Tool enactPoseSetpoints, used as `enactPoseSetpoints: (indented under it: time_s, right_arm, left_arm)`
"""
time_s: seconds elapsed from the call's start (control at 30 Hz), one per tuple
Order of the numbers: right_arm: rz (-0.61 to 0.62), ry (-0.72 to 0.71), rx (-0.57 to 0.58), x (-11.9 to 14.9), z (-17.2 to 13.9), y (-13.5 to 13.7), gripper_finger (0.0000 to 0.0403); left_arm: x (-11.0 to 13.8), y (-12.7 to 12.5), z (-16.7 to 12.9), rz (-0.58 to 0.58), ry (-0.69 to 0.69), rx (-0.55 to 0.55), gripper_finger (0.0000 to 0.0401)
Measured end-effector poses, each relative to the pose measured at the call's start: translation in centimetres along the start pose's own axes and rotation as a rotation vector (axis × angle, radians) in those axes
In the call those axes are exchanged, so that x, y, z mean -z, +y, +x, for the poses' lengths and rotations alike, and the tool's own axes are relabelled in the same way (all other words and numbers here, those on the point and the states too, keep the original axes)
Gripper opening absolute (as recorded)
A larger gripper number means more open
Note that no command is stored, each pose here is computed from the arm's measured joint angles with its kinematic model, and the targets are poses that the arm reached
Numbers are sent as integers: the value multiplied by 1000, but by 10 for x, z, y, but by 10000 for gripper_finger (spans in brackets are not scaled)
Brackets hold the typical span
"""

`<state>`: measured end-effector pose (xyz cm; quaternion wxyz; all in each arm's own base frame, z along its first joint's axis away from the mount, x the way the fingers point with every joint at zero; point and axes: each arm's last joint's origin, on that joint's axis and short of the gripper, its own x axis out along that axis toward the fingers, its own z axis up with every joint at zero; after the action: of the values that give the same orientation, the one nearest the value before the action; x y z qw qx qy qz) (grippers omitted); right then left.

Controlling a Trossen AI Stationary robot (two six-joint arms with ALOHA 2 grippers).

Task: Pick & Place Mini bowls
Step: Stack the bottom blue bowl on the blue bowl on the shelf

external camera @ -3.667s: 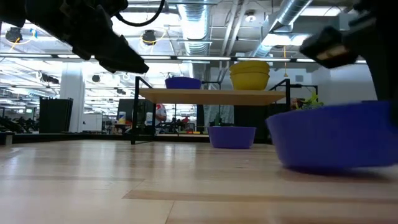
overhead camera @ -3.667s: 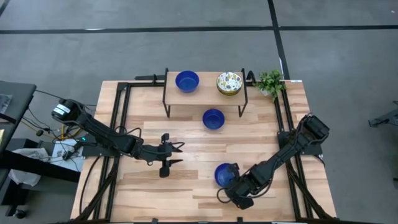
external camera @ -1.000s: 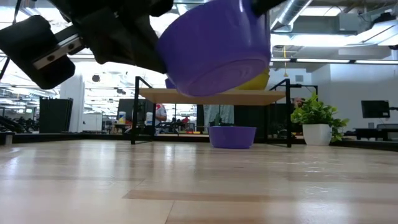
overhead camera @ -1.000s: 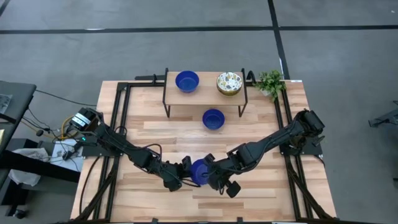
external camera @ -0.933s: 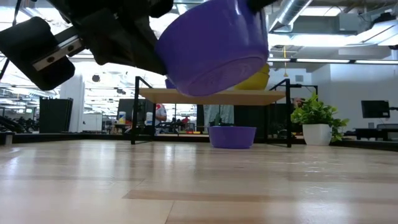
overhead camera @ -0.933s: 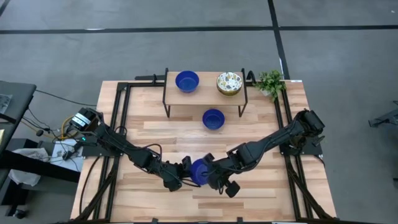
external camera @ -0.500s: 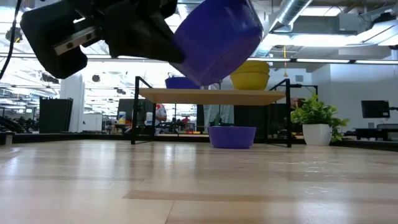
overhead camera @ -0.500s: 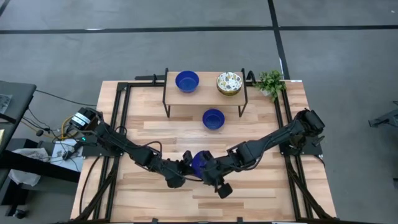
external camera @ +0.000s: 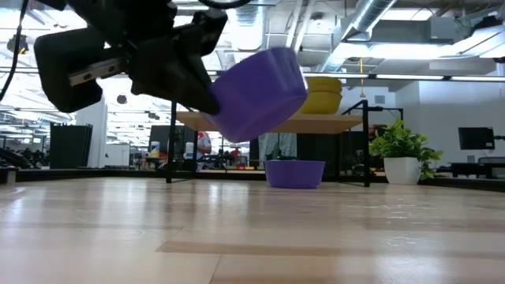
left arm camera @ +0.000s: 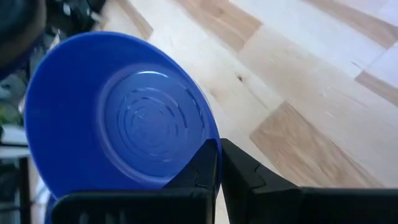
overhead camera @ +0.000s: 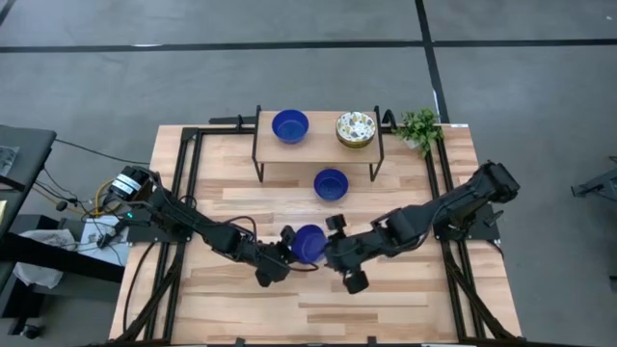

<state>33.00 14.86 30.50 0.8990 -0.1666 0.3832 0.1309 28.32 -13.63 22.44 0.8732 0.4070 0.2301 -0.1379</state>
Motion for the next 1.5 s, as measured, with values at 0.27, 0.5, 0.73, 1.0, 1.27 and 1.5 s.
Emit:
enactPoseSetpoints:
  time_s: [0.27,0.5,0.73,1.0,1.27,1.5]
  right_arm:
    - [159,-13,26,7,-44,-14,108]
    - [252,-47,230,36,-64,-17,102]
    - [355,-175,333,74,-63,-6,102]
    - [380,-332,345,101,-48,15,102]
    - [380,-389,338,108,-37,31,102]
    - [371,-418,303,108,-39,41,102]
  left_arm:
    - [4,1,0,-101,71,-66,9]
    - [4,1,0,-151,71,-66,10]
    - [4,1,0,-154,72,-65,10]
    - [2,2,0,-190,54,-76,10]
    - [-1,3,-1,-202,26,-91,10]
    - [1,19,-14,-238,48,-194,10]
